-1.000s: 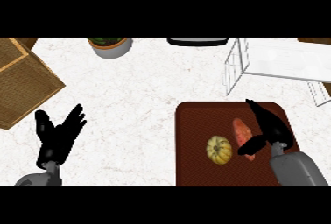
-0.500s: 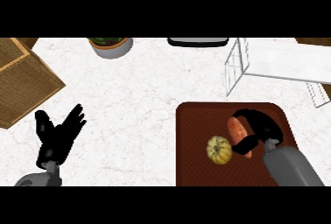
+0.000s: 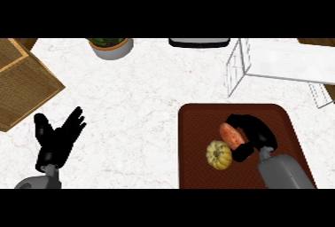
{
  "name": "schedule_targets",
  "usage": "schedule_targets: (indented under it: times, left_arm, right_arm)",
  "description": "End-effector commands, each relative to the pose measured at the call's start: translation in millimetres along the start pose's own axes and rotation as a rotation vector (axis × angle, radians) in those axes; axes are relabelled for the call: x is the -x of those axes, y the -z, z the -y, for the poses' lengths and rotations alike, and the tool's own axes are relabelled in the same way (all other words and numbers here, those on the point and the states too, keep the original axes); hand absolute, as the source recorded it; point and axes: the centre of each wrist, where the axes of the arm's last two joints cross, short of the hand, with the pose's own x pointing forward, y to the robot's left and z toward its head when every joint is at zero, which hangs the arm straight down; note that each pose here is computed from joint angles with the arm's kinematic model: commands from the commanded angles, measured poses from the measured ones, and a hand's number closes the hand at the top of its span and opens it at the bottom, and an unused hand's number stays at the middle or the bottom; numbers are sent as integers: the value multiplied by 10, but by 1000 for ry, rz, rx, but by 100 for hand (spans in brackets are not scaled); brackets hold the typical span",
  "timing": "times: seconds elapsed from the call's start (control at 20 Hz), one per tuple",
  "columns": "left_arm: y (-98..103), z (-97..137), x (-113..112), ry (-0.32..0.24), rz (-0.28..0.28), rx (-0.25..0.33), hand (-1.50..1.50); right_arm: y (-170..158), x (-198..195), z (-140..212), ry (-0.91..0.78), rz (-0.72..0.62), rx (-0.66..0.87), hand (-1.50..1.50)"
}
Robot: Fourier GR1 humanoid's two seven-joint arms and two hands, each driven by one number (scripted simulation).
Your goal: Pick the sweet potato from the tray and place it in the tiered shelf
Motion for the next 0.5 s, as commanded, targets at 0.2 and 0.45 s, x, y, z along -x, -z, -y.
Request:
schedule_targets:
  times: [0.2,0.45]
  left_arm:
    - [-78,103,17,9,1,8,0]
    - [-81,-18,68,-10,-12,-8,0]
  right_arm:
    - [-118,-117,260,26,71,27,150]
    - [-436,-414,664,93,208,218,150]
